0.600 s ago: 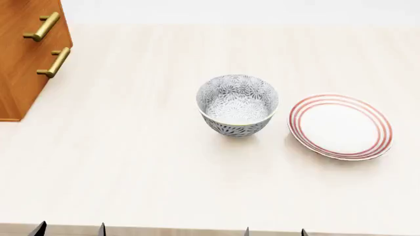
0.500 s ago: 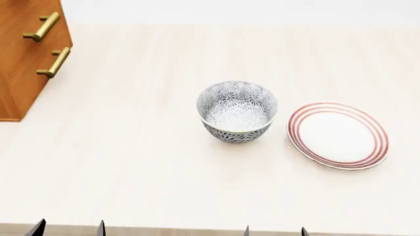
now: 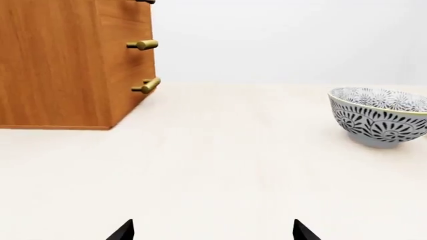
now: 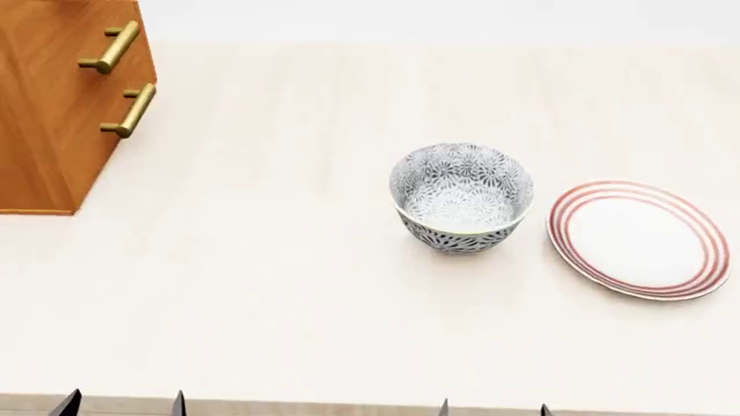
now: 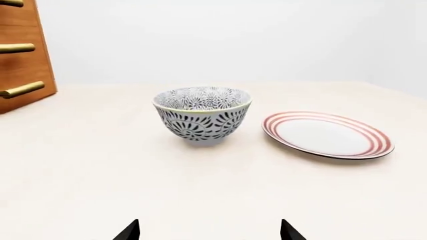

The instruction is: Put the bowl on top of the cabinet.

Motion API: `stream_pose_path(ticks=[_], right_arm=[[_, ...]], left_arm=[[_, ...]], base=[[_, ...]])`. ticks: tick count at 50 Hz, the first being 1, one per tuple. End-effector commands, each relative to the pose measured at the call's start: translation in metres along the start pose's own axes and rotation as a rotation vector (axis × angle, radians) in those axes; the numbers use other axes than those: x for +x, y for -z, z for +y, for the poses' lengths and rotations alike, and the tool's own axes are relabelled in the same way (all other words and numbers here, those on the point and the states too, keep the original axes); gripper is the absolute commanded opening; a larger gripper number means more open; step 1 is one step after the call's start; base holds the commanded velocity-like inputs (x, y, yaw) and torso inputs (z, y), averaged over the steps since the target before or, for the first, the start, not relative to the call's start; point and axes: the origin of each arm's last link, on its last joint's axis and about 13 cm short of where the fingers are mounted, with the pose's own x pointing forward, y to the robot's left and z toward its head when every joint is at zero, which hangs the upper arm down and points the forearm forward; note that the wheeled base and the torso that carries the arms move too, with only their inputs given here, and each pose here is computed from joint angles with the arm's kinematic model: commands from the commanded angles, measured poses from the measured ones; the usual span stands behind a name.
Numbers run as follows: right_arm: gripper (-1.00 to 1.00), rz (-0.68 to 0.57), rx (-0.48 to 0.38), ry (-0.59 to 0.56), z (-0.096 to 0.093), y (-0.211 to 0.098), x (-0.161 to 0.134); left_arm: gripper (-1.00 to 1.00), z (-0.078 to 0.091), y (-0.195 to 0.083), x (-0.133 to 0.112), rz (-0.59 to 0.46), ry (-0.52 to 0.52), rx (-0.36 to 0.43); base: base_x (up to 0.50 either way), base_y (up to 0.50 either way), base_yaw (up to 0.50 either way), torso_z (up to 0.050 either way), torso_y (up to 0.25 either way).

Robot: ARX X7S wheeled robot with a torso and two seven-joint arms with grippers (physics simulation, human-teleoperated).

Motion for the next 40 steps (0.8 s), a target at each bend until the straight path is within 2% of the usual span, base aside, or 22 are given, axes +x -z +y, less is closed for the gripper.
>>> stream_pose_path(ticks=[1, 27, 40], right_arm=[[1.0, -0.001, -0.002, 0.008, 0.0005, -0.0001, 0.0001], [1.0, 0.001, 0.001, -0.002, 0.0012, -0.0005, 0.0004], [1.0, 0.018, 0.028, -0.019, 0.0014, -0.0006, 0.0014]], left_arm=[[1.0, 0.0007, 0.0, -0.0002, 0.0, -0.003, 0.001], [1.0, 0.0006, -0.0004, 0.0, 0.011, -0.023, 0.01], [1.0, -0.0007, -0.0007, 0.0007, 0.023, -0.012, 0.009]], base=[[0.0, 0.5, 0.0, 0.0, 0.0], [0.0, 0.5, 0.0, 0.0, 0.0], [0.0, 0.01, 0.0, 0.0, 0.0]])
